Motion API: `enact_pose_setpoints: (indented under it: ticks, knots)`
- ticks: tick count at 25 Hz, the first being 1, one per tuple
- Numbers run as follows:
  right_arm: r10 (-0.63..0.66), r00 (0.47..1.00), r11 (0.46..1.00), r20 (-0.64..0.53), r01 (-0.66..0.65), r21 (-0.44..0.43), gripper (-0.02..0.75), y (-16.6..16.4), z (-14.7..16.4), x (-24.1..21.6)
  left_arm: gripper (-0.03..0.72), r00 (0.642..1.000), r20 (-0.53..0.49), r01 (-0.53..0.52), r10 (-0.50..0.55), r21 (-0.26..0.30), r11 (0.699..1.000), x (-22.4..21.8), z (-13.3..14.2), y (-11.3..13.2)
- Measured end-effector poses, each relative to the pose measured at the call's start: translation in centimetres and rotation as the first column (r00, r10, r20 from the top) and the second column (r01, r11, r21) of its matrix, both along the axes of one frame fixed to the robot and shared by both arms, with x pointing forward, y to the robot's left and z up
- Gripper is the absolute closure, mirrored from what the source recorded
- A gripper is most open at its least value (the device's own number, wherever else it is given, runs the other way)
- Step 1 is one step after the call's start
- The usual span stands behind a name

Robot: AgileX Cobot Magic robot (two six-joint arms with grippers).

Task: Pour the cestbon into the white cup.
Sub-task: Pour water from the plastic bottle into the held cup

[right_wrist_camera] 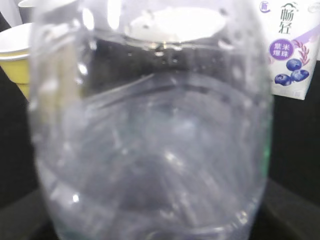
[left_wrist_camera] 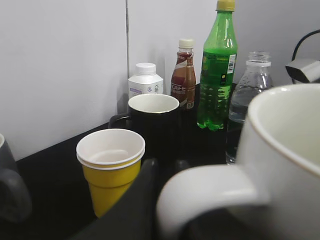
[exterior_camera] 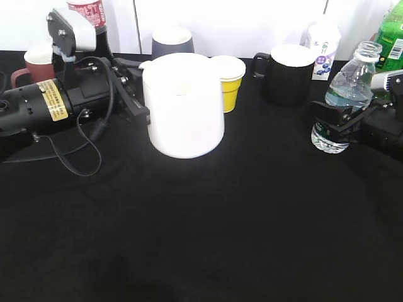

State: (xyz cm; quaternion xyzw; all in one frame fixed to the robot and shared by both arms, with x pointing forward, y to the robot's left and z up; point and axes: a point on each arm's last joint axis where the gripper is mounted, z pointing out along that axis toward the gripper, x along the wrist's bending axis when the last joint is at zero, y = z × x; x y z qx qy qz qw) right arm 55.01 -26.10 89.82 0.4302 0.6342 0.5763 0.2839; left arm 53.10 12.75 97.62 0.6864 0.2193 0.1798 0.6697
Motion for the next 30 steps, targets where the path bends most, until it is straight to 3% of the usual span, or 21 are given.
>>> enact_pose_setpoints:
  ticks: [5,8,14,16,18,20,21,24,27,30]
  knots:
    - [0.004,1.0,0.999,-0.004,-0.004,0.036,0.248,0.1,0.1,0.0,0.626,1.0,0.003,0.012,-0.012,0.01,1.0,-0.1,-0.1,-0.1]
    - [0.07,0.996,0.997,0.06,-0.071,0.012,0.248,0.6,2.1,-0.4,0.626,0.996,0.018,0.091,-0.093,0.056,0.994,-0.9,-0.3,-0.8]
    - [0.288,0.893,0.949,0.347,-0.216,-0.23,0.248,1.8,9.9,-2.5,0.626,0.97,0.026,0.237,-0.242,0.119,0.964,-3.7,0.2,-6.4]
    - [0.343,0.858,0.915,0.383,-0.212,-0.345,0.248,2.0,12.0,-2.6,0.626,0.963,0.051,0.255,-0.265,0.15,0.955,-3.8,1.1,-8.5]
    - [0.416,0.811,0.873,0.412,-0.23,-0.43,0.248,2.3,13.3,-2.6,0.626,0.952,0.073,0.284,-0.296,0.142,0.948,-3.5,1.4,-10.5]
    - [0.511,0.739,0.795,0.44,-0.211,-0.568,0.248,2.5,13.6,-2.7,0.626,0.954,0.069,0.283,-0.292,0.119,0.952,-3.0,1.3,-11.9]
    - [0.538,0.712,0.765,0.452,-0.187,-0.616,0.248,2.6,13.5,-2.8,0.626,0.961,0.056,0.264,-0.27,0.092,0.96,-2.8,1.4,-12.1]
    - [0.614,0.618,0.67,0.492,-0.079,-0.738,0.248,2.6,13.6,-2.9,0.626,0.968,0.046,0.244,-0.248,0.079,0.967,-2.6,1.5,-12.2]
    - [0.674,0.542,0.58,0.502,0.033,-0.814,0.248,2.6,13.7,-2.8,0.626,0.971,0.039,0.233,-0.236,0.075,0.97,-2.5,1.5,-12.2]
    - [0.662,0.532,0.569,0.528,0.102,-0.816,0.248,2.4,14.0,-2.6,0.626,0.972,0.036,0.228,-0.231,0.07,0.971,-2.5,1.5,-12.2]
